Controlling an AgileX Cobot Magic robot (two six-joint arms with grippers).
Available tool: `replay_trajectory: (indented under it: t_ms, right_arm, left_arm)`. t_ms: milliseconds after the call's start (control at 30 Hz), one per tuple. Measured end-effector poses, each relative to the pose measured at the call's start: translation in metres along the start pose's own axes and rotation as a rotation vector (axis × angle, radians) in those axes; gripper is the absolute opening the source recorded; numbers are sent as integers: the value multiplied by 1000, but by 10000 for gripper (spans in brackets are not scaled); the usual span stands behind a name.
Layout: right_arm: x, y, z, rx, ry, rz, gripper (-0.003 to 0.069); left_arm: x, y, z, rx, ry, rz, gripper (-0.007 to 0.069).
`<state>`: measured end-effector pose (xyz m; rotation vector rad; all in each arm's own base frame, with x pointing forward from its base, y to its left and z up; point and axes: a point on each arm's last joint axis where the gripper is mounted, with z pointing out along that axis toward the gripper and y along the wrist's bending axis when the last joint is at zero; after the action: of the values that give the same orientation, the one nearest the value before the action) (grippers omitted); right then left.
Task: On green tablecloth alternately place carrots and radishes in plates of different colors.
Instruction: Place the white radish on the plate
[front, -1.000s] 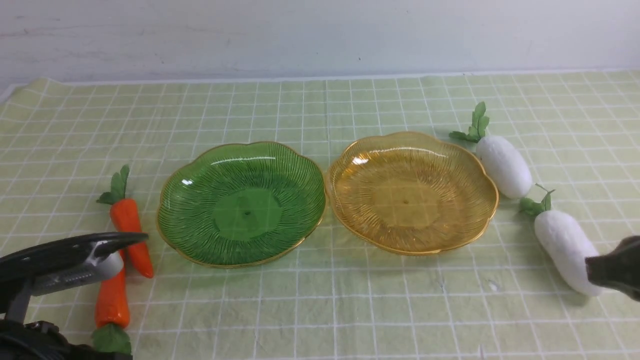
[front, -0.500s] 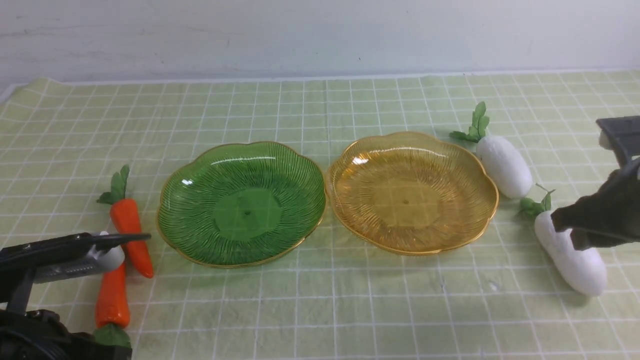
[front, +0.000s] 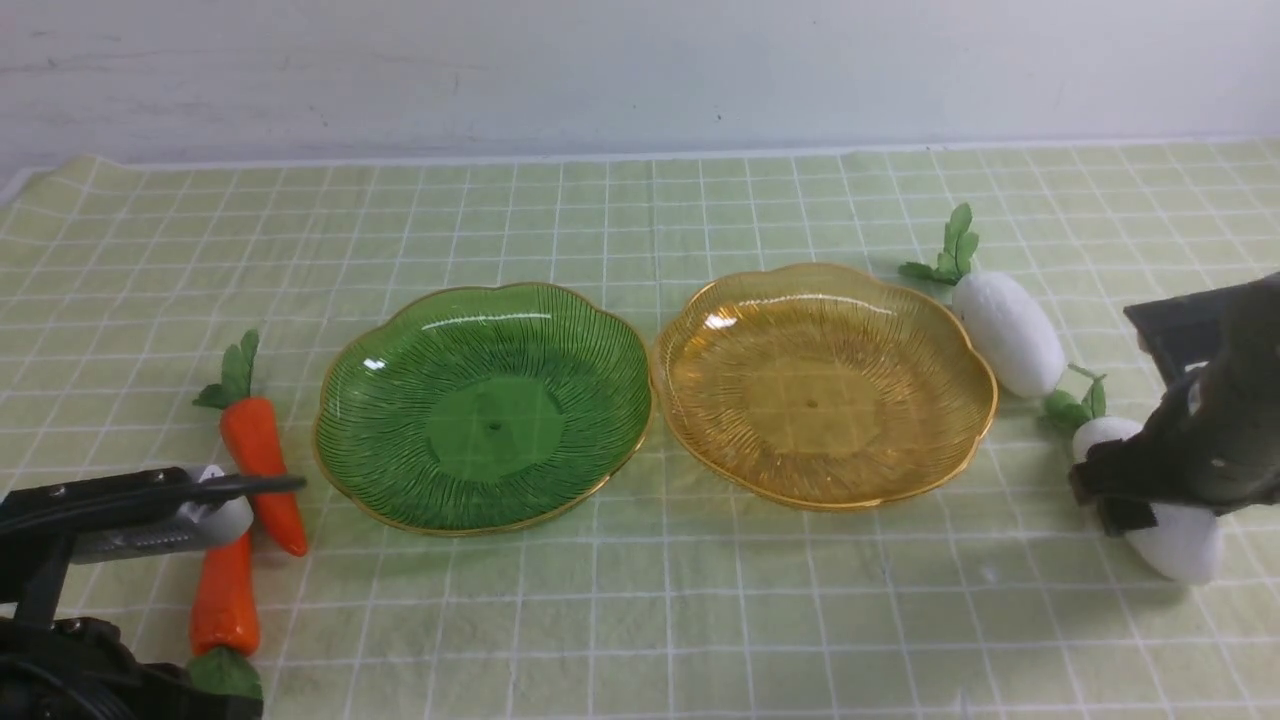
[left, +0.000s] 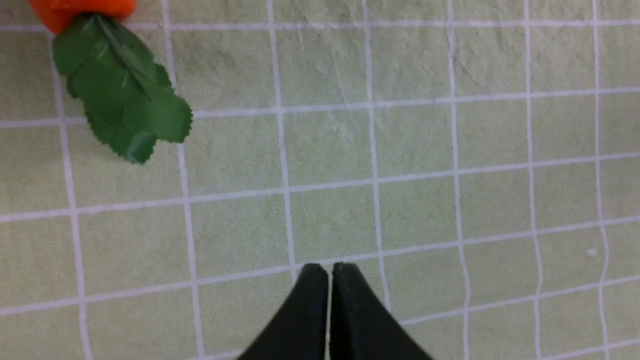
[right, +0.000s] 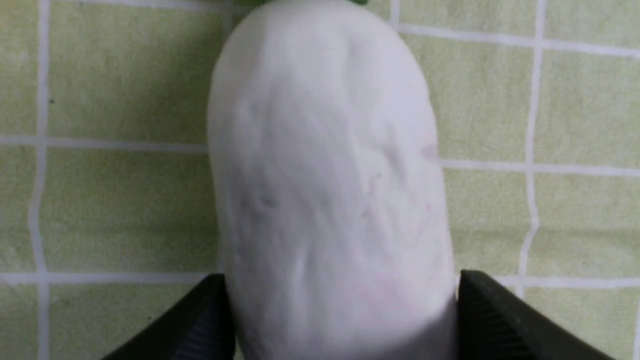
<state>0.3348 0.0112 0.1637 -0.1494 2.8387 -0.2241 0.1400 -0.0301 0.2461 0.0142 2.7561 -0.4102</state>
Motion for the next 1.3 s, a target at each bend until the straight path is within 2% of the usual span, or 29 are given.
replay_trajectory:
  t_ms: [100,233,433,567,667,800,1067,1300]
  right_arm:
    - [1,1,3,-6,12,5,480]
    - [-2,-1,-3,0,45,16,477]
    - [-27,-10,-49,4,63,76,477]
    - [-55,-1,-83,-142,-33,70,477]
    - [-71,27,-86,-293,-135,54,477]
    - [-84,60,-71,-365,-221,20,477]
    - [-88,83,-35,-369,-205,-31,493]
    - [-105,74,-48,-277,-299,-83,641]
  left_arm:
    - [0,0,0,0,-1,0,-7]
    - [0,0,0,0,0,2,-7]
    - [0,0,0,0,0,3,-7]
    - [0,0,0,0,0,3,-7]
    - [0,0,0,0,-1,3,-7]
    - [0,0,0,1,-1,2,-7]
    - [0,0,0,1,-1,2,-7]
    - [0,0,0,1,-1,2,-7]
